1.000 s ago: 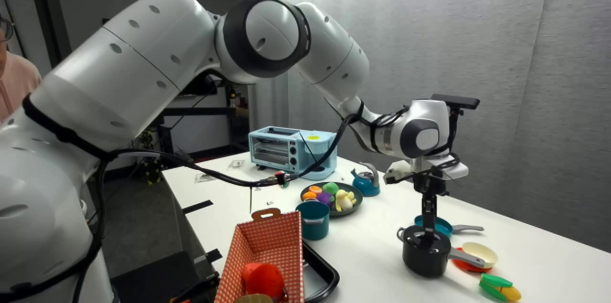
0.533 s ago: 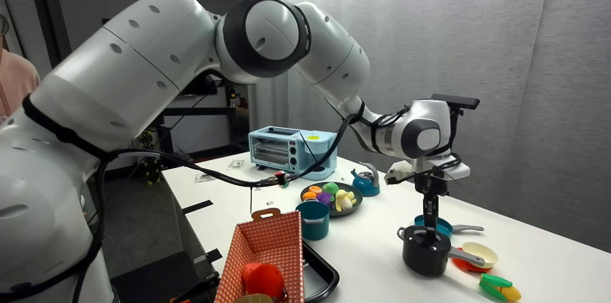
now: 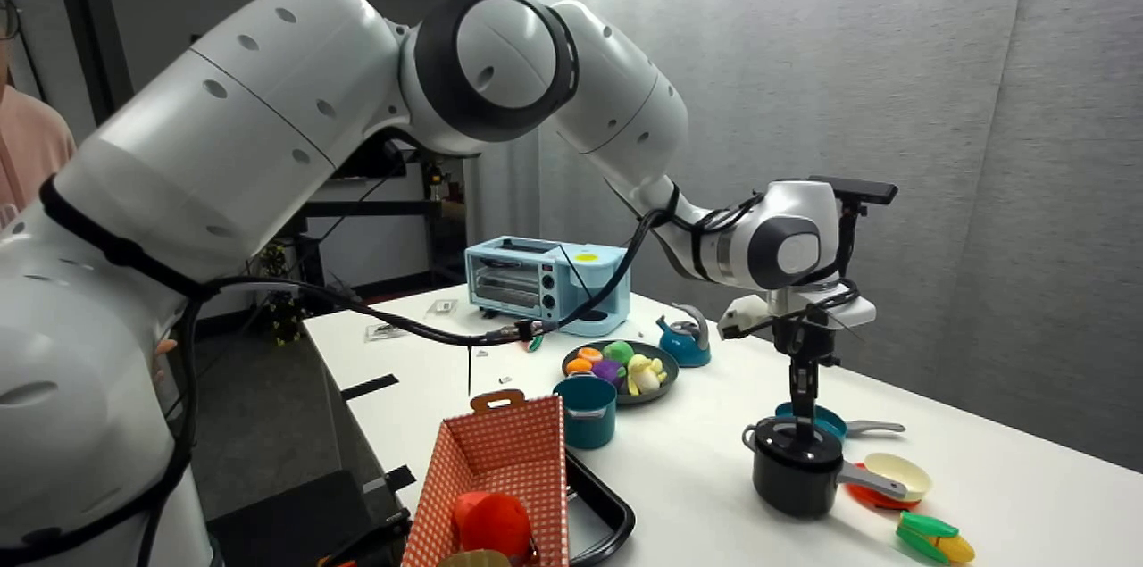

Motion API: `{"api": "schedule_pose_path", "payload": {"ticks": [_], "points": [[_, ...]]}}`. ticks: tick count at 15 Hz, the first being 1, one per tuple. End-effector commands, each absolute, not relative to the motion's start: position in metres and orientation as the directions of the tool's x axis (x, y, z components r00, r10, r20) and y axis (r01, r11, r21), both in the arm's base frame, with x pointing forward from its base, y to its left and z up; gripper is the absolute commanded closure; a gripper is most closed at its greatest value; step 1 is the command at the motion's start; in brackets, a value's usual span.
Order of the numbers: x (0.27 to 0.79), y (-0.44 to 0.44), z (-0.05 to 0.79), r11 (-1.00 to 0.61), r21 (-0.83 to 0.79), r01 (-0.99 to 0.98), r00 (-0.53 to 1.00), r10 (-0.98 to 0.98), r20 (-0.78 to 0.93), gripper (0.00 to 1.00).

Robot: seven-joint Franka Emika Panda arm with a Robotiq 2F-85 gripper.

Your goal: Transfer the lid from the black pot to the blue pot

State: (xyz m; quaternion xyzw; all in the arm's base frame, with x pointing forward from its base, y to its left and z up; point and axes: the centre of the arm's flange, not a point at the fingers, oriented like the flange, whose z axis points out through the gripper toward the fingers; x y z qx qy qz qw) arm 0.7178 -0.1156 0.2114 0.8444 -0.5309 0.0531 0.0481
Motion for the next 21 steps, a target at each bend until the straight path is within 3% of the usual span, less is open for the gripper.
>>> {"api": "schedule_pose_path", "payload": {"ticks": [1,21], "points": [[0.726,-0.101,0.238,-0.455,0.021,-0.890,0.453,-0.877,0.158,0.96],[0.707,0.021,0.303,-0.652,0.059,-0.756,0.650,-0.737,0.186,0.96]]}}
